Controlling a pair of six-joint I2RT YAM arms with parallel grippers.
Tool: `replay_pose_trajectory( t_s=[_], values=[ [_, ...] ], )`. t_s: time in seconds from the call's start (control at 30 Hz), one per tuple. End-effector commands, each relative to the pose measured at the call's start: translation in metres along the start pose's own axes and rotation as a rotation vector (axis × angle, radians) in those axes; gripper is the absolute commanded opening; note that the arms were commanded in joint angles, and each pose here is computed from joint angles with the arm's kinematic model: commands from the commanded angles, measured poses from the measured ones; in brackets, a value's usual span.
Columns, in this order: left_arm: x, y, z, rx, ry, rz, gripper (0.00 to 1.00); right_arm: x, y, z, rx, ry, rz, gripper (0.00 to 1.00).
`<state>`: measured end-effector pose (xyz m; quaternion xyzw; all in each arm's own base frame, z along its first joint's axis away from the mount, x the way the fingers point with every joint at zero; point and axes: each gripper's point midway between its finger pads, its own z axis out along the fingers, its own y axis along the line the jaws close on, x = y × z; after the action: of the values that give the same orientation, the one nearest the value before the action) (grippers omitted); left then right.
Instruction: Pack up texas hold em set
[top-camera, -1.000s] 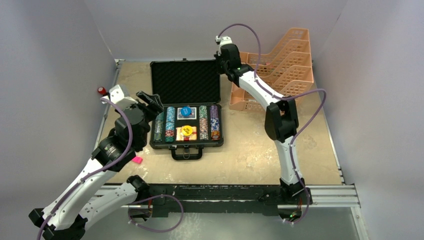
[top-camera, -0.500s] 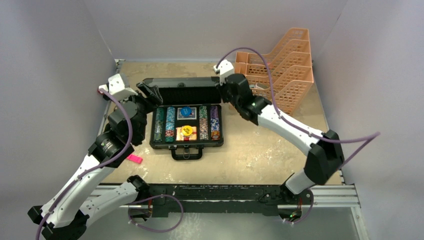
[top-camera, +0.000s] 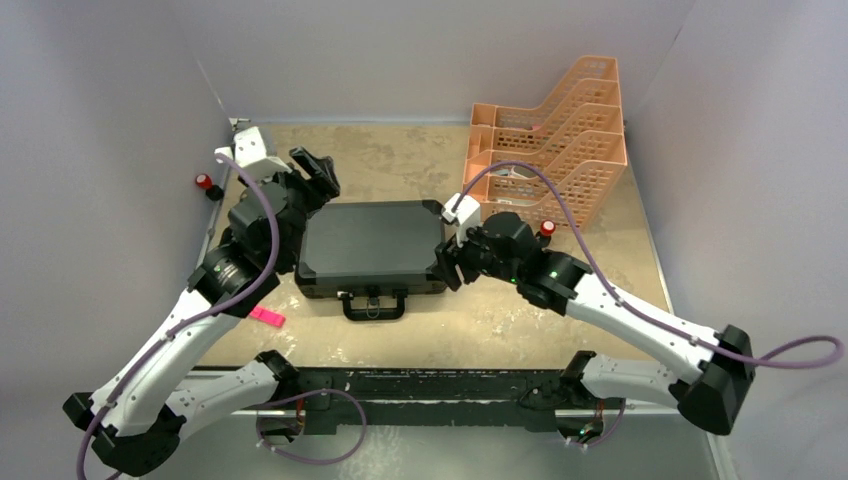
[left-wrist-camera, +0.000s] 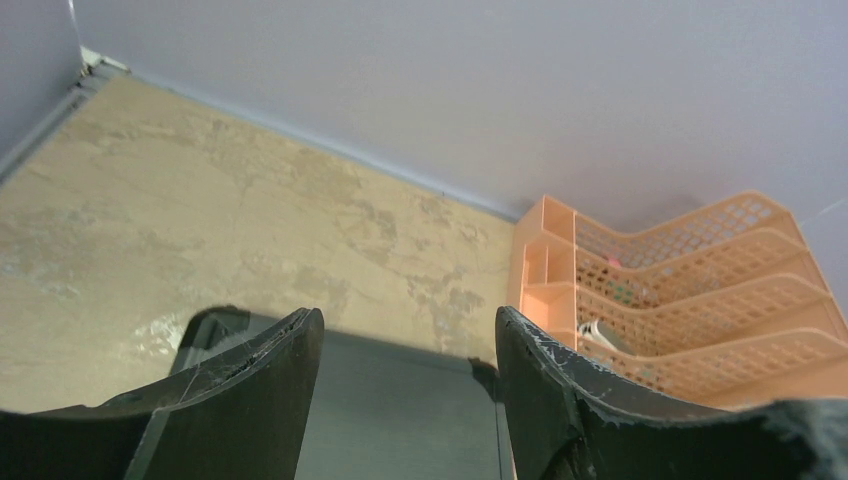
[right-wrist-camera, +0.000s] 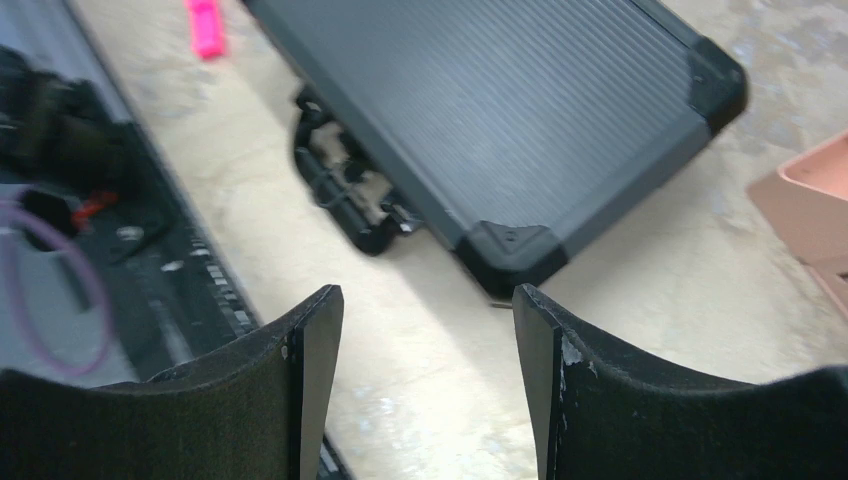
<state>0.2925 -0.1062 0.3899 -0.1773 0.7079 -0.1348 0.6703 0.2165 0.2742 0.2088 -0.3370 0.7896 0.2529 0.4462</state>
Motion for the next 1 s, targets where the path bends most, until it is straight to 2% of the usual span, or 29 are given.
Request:
replay_pose_trajectory(
  t_s=[0.0,0.07,0.17,0.33,0.53,0.77,0.97],
  values=[
    [0.046,-0.002,0.004,0.003,0.148,-0.026,0.63,-0.019,0.041,-0.032,-0.203,-0.089,0.107,0.66],
    [0.079,0.004,0.004,-0.011,0.241,-0.009,0.63,-0.026,0.040,-0.026,-0.193,-0.145,0.174,0.66],
    [0.137,0.019,0.002,-0.048,0.394,0.027,0.64,-0.022,0.037,-0.006,-0.143,-0.163,0.293,0.66],
    [0.191,0.045,-0.008,-0.085,0.514,0.073,0.51,-0.006,0.071,0.026,-0.210,-0.135,0.384,0.66],
    [0.226,0.077,-0.012,-0.166,0.570,0.146,0.42,0.030,0.123,0.063,-0.368,-0.037,0.453,0.73],
    [0.251,0.117,-0.015,-0.321,0.602,0.196,0.37,0.068,0.145,0.105,-0.362,0.080,0.440,0.78],
    [0.254,0.142,-0.021,-0.418,0.583,0.168,0.24,0.080,0.151,0.127,-0.363,0.121,0.427,0.79]
  ],
)
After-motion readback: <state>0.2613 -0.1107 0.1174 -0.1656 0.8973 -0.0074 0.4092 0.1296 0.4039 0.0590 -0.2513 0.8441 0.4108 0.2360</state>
